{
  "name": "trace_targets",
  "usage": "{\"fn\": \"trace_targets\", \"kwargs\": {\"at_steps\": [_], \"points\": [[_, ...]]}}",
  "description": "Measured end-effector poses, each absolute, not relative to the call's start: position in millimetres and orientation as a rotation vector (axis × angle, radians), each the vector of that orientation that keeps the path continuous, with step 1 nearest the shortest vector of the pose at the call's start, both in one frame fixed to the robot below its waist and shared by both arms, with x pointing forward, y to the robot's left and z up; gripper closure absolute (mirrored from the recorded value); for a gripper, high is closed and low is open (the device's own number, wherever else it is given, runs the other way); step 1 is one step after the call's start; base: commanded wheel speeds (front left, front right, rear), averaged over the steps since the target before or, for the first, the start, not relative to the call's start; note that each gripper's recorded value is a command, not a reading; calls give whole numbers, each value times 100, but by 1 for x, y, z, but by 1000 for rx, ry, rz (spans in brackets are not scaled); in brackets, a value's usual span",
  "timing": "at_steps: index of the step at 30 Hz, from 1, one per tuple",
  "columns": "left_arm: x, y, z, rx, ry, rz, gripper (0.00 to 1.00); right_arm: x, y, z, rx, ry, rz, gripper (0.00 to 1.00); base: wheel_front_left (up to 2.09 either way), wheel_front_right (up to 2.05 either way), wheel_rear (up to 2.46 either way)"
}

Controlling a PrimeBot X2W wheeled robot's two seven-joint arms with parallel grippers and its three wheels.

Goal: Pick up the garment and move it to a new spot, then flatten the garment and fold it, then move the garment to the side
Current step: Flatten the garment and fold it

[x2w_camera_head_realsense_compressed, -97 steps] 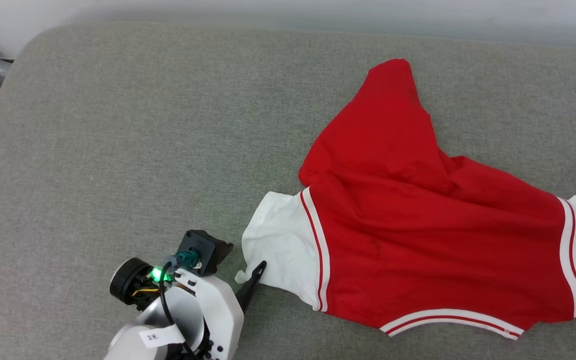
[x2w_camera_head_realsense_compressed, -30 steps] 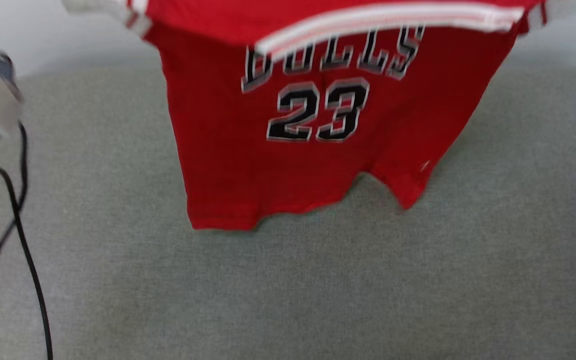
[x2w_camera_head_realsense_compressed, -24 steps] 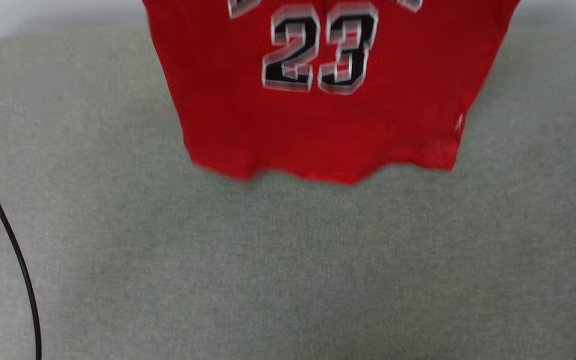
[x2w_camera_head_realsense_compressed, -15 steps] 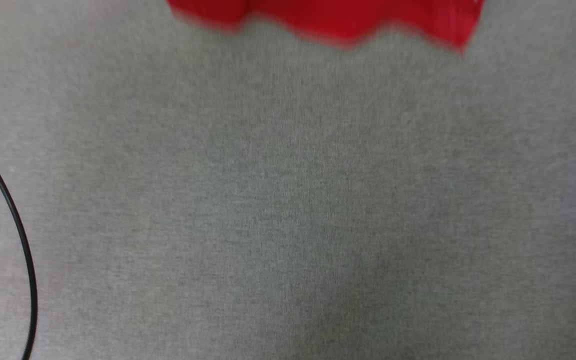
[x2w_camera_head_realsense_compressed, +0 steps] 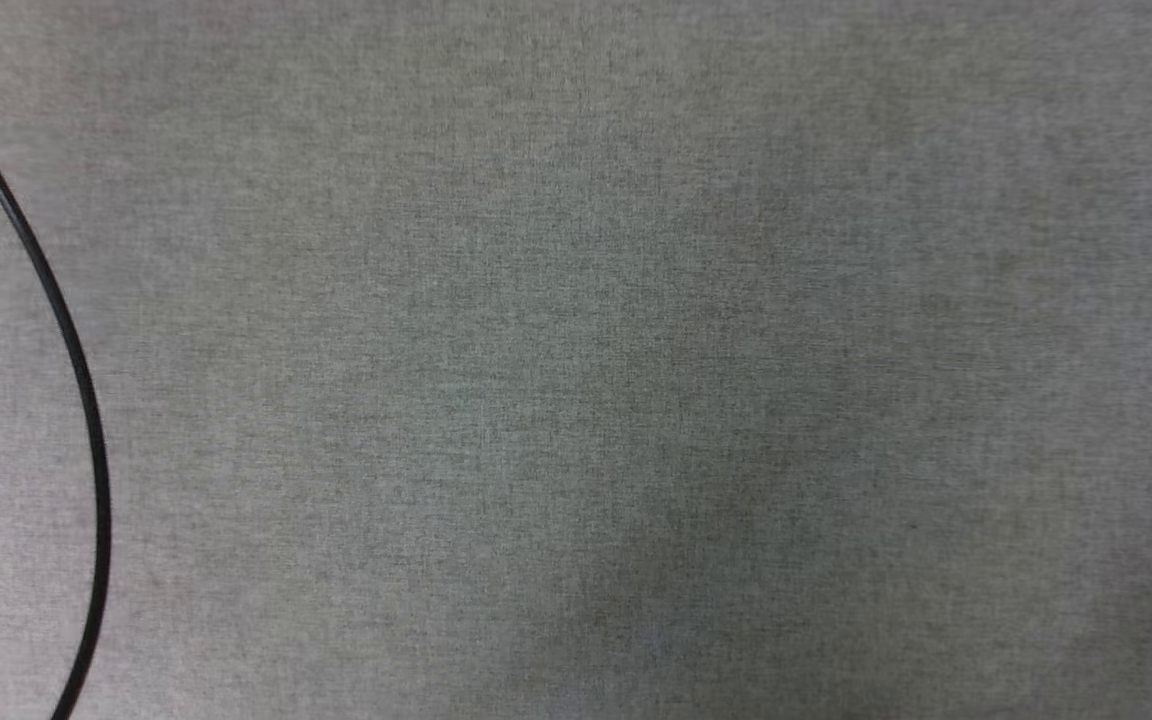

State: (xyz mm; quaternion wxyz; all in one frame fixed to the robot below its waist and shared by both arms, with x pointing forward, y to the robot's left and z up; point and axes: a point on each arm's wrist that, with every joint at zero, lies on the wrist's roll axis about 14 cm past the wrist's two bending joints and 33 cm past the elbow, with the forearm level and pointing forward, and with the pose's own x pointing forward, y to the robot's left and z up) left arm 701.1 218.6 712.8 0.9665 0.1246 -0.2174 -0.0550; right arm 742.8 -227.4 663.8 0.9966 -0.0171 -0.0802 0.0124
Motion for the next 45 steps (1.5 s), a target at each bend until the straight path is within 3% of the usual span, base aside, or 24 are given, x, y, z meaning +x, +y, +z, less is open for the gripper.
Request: {"fn": "trace_targets", "kwargs": {"at_steps": [7, 15, 28, 45], "points": [[711, 209, 649, 231, -341, -153, 100, 749, -222, 601, -26, -49, 38, 100, 0, 0, 0], [679, 201, 574, 192, -186, -195, 100, 718, -233, 544, -7, 96, 30, 100, 0, 0, 0], [559, 204, 492, 79, 109, -190, 100, 607, -257, 479, 33, 366, 3, 100, 0, 0, 0], [421, 211, 458, 10, 387, -192, 100, 463, -278, 434, 138, 655, -16, 100, 0, 0, 0]]}}
